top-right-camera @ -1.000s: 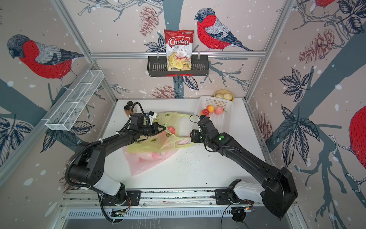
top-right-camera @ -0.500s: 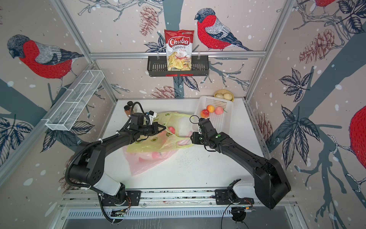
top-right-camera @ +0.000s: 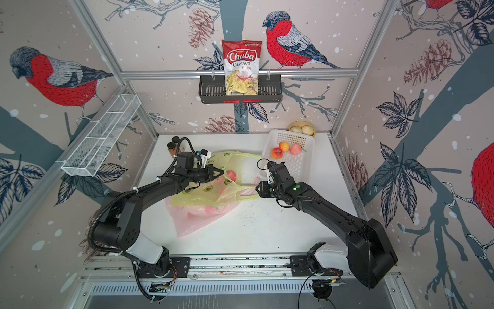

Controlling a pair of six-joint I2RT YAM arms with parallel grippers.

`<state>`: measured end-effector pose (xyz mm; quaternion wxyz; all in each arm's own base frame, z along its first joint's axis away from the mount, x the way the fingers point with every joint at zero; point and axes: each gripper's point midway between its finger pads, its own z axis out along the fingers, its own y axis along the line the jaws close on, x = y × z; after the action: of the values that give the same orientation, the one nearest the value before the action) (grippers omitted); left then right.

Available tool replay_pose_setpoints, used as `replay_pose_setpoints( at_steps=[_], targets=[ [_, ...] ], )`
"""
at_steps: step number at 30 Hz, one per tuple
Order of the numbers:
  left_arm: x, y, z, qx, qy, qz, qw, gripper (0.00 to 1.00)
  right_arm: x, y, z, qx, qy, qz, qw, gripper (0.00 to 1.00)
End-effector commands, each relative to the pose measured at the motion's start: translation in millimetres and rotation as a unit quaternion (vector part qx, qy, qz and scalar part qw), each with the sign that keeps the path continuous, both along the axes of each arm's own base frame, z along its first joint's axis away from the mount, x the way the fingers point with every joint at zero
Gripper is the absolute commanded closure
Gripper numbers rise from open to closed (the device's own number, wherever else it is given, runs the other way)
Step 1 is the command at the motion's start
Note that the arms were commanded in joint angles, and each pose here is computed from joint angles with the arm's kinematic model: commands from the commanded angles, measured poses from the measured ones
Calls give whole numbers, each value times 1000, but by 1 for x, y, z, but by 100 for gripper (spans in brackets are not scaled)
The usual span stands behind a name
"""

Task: Place the peach into a plastic bag & tie a knot
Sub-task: Adjust the plastic bag at the center of the board.

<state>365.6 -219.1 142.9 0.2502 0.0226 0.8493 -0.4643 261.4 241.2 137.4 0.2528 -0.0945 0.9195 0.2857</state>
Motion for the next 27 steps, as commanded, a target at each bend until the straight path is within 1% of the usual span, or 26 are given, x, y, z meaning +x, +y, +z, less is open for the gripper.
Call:
replay_pose_setpoints(
  at_steps=[1, 3, 4, 5, 6, 7, 9, 11, 13, 14, 15, 18, 21, 22, 24, 27],
  targets=[
    [3, 2, 9, 2, -14, 4, 1000, 100, 5, 7, 9, 13, -14, 5, 1000, 79],
    [3, 6, 14, 14, -18, 14, 1000, 99, 7, 10, 16, 17, -20, 6, 1000, 90],
    [4, 11, 23, 27, -30, 27, 999, 82, 9, 13, 23, 21, -25, 6, 999, 95],
    [3, 16, 31, 37, -41, 40, 998, 68, 10, 16, 29, 24, -31, 9, 999, 100],
    [3, 23, 42, 51, -58, 57, 995, 56, 10, 21, 37, 29, -37, 13, 999, 100],
    [1, 32, 55, 68, -77, 72, 992, 49, 10, 26, 45, 34, -44, 19, 998, 100],
    [-5, 43, 80, 98, -117, 92, 984, 38, 9, 38, 60, 42, -54, 33, 997, 100],
    [-16, 47, 109, 114, -171, 95, 974, 33, 7, 50, 72, 43, -60, 48, 996, 100],
    [-33, 38, 136, 129, -236, 79, 960, 28, 5, 65, 86, 46, -68, 65, 995, 100],
    [-40, 33, 144, 145, -262, 77, 951, 25, 4, 72, 93, 49, -72, 72, 994, 100],
    [-49, 23, 151, 152, -294, 60, 942, 24, 3, 79, 101, 50, -77, 81, 992, 100],
    [-74, 3, 162, 163, -367, 36, 915, 20, -2, 100, 124, 55, -92, 103, 989, 100],
    [-88, -2, 163, 171, -410, 38, 895, 18, -6, 116, 142, 60, -101, 117, 986, 100],
    [-89, 0, 161, 177, -416, 44, 891, 17, -9, 121, 149, 64, -106, 124, 984, 100],
    [-90, 2, 159, 183, -424, 48, 885, 16, -13, 128, 160, 71, -112, 133, 982, 100],
    [-95, -5, 159, 177, -437, 37, 881, 13, -18, 138, 172, 81, -120, 147, 978, 100]
  ],
)
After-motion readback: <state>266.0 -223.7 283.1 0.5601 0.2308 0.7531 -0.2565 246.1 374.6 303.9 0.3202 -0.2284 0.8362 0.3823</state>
